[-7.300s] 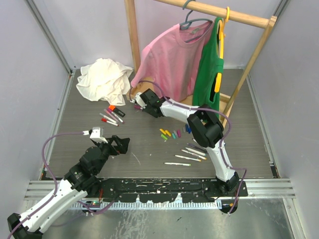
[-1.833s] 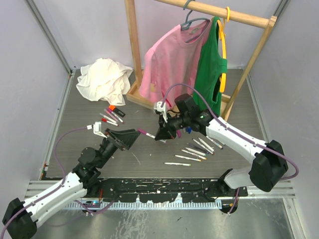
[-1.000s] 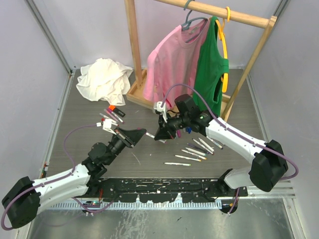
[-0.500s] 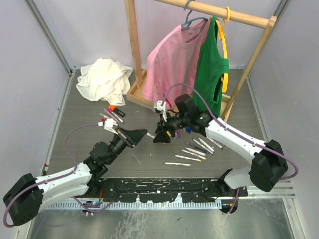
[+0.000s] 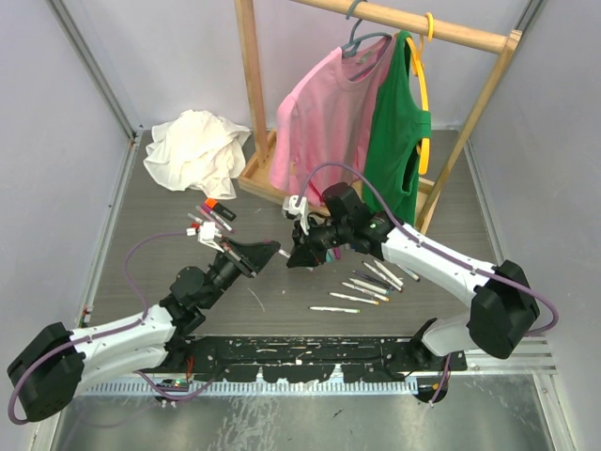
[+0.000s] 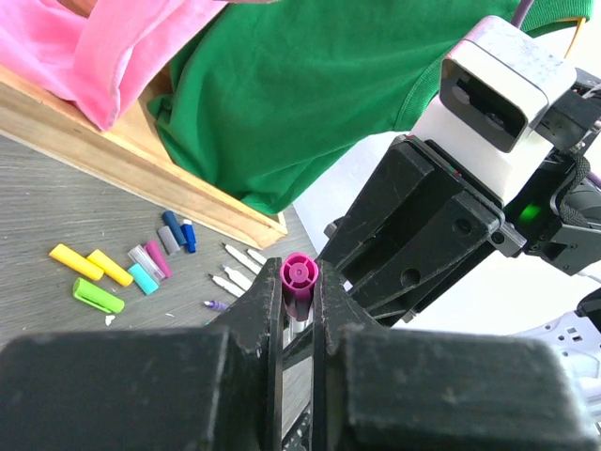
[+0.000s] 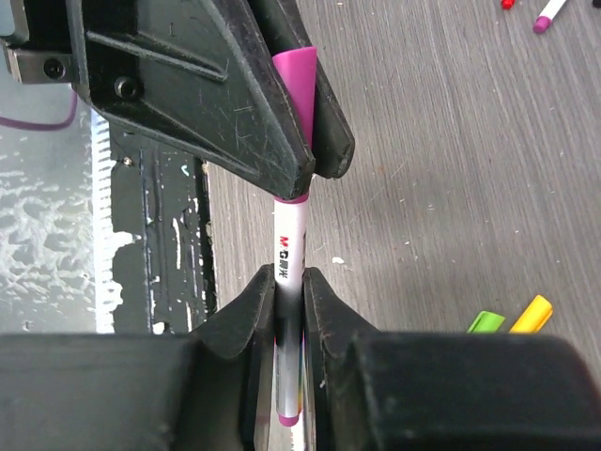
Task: Open the pen caps
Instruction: Open the pen cap from the pen.
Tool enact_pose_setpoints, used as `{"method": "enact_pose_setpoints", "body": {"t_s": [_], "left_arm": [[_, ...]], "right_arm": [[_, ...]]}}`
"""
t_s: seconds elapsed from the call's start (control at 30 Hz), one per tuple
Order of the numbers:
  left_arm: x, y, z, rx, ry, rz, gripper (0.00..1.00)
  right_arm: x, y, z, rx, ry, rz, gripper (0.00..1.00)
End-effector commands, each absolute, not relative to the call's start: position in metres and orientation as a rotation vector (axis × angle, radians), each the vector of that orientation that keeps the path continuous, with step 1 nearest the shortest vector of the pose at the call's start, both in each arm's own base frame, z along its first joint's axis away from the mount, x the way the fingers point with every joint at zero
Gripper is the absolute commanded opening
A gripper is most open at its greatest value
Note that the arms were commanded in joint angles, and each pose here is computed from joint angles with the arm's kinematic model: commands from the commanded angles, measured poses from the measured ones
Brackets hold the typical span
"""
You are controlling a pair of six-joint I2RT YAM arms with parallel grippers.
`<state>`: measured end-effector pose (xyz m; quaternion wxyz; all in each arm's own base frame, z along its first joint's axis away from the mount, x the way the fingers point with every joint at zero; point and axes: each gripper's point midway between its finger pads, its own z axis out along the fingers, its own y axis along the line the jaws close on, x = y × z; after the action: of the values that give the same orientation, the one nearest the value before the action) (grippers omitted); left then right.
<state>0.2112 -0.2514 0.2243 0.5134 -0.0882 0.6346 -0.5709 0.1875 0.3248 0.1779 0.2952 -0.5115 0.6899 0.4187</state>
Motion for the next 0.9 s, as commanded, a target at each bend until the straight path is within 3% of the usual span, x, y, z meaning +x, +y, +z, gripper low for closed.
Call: {"method": "enact_pose_setpoints", "body": {"t_s": [0.0, 0.23, 0.5, 0.67, 0.87], "left_arm": [[0.221, -0.237, 0.269, -0.229, 1.354, -1.324, 0.0], [0.26, -0.166, 0.32, -0.322, 1.192, -1.012, 0.0], [0.277, -0.127, 0.337, -0.397, 1.154, -1.012, 0.0], [0.272, -0.141, 0.301, -0.384, 1.271, -1.075, 0.0], [0.26, -0.15, 0.22, -0.479, 1.489, -1.127, 0.0]], "right_arm": [[0.191, 0.329, 0.189, -1.367, 1.782, 1.099, 0.01], [0.194, 0.327, 0.18, -1.386, 1.803, 1.067, 0.01], [0.195, 0.324, 0.175, -1.4, 1.811, 1.043, 0.01], [0.178, 0.307, 0.159, -1.528, 1.823, 1.007, 0.01], [0.125, 0.289, 0.123, -1.732, 1.795, 1.017, 0.01]]}}
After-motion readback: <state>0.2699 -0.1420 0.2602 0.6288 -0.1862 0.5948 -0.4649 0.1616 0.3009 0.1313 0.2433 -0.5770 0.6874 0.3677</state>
